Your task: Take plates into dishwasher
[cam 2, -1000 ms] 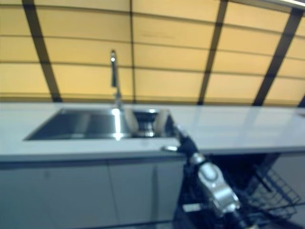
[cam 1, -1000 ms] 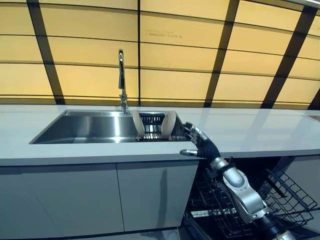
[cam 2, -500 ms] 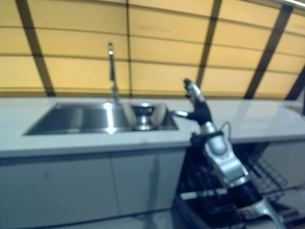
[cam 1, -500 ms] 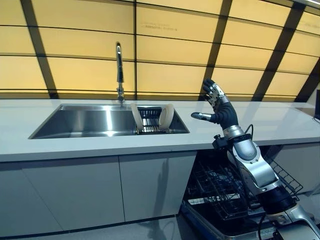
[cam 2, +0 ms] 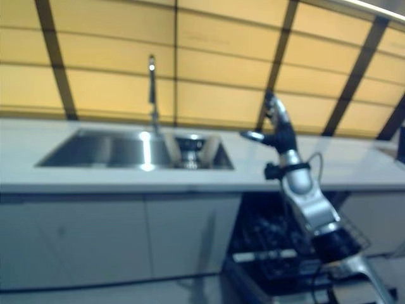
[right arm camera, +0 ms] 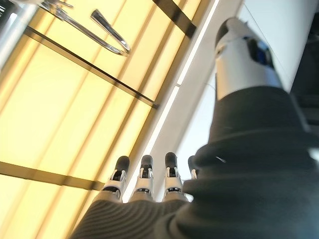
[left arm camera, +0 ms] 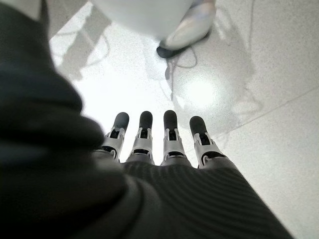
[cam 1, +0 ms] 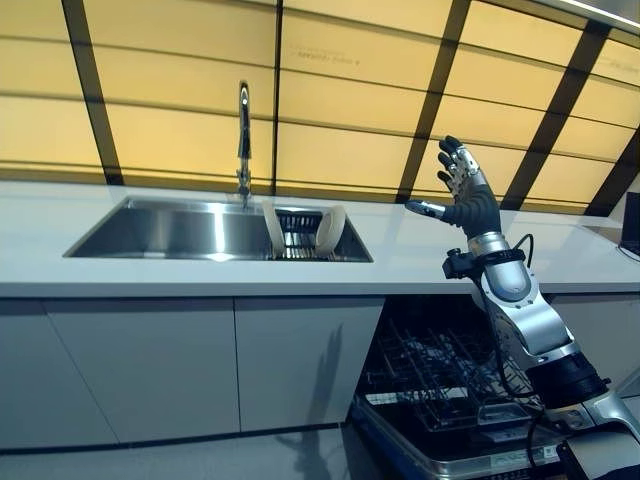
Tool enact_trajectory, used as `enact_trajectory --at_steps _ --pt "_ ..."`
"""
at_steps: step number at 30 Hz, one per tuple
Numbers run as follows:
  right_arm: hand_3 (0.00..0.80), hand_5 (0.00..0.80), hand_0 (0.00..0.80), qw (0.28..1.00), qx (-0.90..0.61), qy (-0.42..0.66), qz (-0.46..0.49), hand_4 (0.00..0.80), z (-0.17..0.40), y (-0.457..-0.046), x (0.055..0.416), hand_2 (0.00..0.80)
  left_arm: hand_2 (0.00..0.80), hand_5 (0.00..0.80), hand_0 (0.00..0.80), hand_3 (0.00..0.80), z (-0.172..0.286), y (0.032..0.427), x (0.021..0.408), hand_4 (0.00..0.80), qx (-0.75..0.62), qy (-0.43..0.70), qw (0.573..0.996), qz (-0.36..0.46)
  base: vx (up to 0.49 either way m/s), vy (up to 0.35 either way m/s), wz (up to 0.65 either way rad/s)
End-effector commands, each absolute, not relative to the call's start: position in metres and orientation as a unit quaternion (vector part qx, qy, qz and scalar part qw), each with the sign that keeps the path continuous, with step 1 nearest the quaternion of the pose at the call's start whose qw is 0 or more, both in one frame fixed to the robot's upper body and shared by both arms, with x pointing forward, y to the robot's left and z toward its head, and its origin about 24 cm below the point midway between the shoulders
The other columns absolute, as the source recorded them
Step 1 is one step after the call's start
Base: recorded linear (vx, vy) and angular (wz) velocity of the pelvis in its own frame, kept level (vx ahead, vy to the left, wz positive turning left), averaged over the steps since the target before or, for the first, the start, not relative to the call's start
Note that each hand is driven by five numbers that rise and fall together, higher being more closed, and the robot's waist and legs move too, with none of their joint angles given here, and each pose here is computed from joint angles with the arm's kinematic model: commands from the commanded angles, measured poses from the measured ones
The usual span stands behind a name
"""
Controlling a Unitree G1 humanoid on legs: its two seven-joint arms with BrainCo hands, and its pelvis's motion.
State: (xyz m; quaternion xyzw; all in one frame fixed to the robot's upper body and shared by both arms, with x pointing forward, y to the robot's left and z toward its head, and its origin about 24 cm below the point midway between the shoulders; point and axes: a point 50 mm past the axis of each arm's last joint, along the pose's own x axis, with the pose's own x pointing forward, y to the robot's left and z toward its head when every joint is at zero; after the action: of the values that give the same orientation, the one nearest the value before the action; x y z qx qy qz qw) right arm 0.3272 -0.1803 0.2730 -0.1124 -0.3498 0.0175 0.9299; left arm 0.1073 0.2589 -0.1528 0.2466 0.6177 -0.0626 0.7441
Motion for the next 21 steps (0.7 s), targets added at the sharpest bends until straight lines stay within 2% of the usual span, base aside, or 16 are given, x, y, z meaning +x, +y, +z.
enact_trajectory --at_steps 1,6,10,12,15,21 --pt "0.0 0.0 0.0 0.903 -0.09 -0.421 -0.014 0.0 0.325 -0.188 0.323 0.0 0.0 0.0 0.0 0.0 -0.155 0.275 0.076 0.0 0.262 0.642 0.718 -0.062 0.522 -0.262 -0.02" --pt "0.0 0.0 0.0 0.911 -0.091 -0.403 0.01 0.0 0.325 -0.174 0.329 0.0 0.0 0.0 0.0 0.0 -0.159 0.261 0.077 0.0 0.205 0.617 0.759 -0.043 0.41 -0.171 0.22" --pt "0.0 0.0 0.0 0.918 -0.085 -0.386 0.019 0.0 0.313 -0.18 0.332 0.0 0.0 0.0 0.0 0.0 -0.161 0.245 0.078 0.0 0.187 0.584 0.788 -0.057 0.267 -0.228 0.42" --pt "0.0 0.0 0.0 0.921 -0.076 -0.381 0.013 0.0 0.306 -0.185 0.332 0.0 0.0 0.0 0.0 0.0 -0.159 0.238 0.09 0.0 0.186 0.56 0.806 -0.056 0.273 -0.255 -0.18" --pt "0.0 0.0 0.0 0.921 -0.074 -0.383 0.012 0.0 0.301 -0.176 0.333 0.0 0.0 0.0 0.0 0.0 -0.156 0.24 0.102 0.0 0.195 0.549 0.811 -0.058 0.311 -0.081 -0.1" --pt "0.0 0.0 0.0 0.927 -0.07 -0.368 0.006 0.0 0.302 -0.164 0.341 0.0 0.0 0.0 0.0 0.0 -0.157 0.245 0.094 0.0 0.211 0.568 0.793 -0.053 0.393 0.06 -0.29"
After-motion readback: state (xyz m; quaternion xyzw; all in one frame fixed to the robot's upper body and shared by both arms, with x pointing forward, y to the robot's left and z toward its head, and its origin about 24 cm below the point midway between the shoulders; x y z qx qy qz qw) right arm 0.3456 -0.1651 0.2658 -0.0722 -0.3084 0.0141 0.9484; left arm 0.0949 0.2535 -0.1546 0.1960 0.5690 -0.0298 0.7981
